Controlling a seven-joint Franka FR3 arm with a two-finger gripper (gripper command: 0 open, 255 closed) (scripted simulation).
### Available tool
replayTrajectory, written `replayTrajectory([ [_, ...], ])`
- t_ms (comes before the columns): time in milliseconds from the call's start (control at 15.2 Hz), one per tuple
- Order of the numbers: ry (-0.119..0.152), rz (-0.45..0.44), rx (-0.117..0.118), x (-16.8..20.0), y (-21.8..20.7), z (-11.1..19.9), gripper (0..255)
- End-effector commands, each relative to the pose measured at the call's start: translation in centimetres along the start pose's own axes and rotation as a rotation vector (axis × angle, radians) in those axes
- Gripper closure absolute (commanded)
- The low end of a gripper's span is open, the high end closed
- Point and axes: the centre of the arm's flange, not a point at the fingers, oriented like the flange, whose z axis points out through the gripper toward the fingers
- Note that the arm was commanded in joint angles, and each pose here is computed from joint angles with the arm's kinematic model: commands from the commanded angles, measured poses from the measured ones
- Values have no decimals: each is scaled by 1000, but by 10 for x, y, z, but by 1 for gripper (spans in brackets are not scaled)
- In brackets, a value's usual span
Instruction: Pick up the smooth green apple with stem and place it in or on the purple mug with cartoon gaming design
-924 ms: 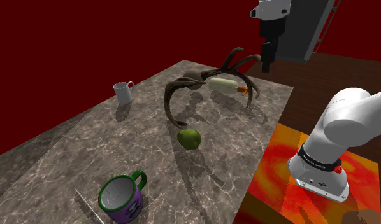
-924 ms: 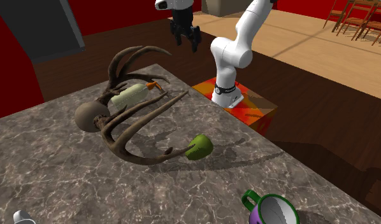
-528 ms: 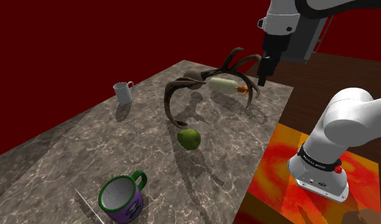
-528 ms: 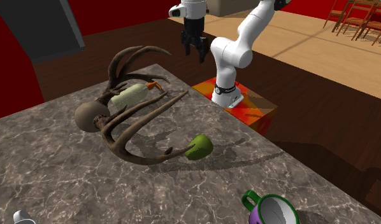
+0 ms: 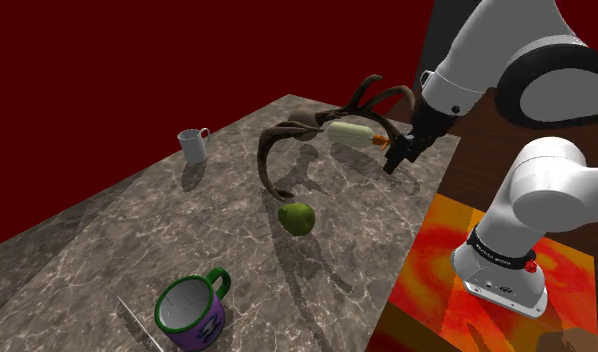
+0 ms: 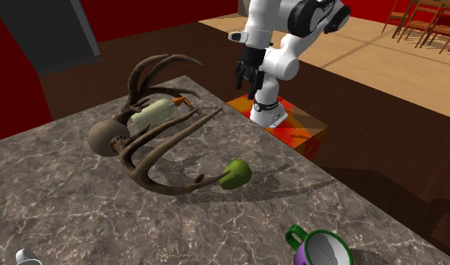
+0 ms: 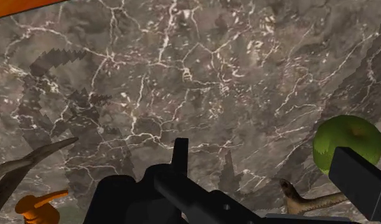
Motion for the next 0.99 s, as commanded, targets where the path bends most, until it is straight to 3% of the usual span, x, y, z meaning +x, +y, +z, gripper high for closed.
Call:
replayTrajectory([
  [0, 80, 72, 29, -17, -12, 20, 0],
  [132, 154, 133, 52, -30, -29, 39, 0],
  [396, 153, 132, 52, -32, -31, 32, 0],
  [462, 338, 286, 110, -51, -77, 89, 0],
  [924, 597, 501, 192, -52, -151, 156, 0],
])
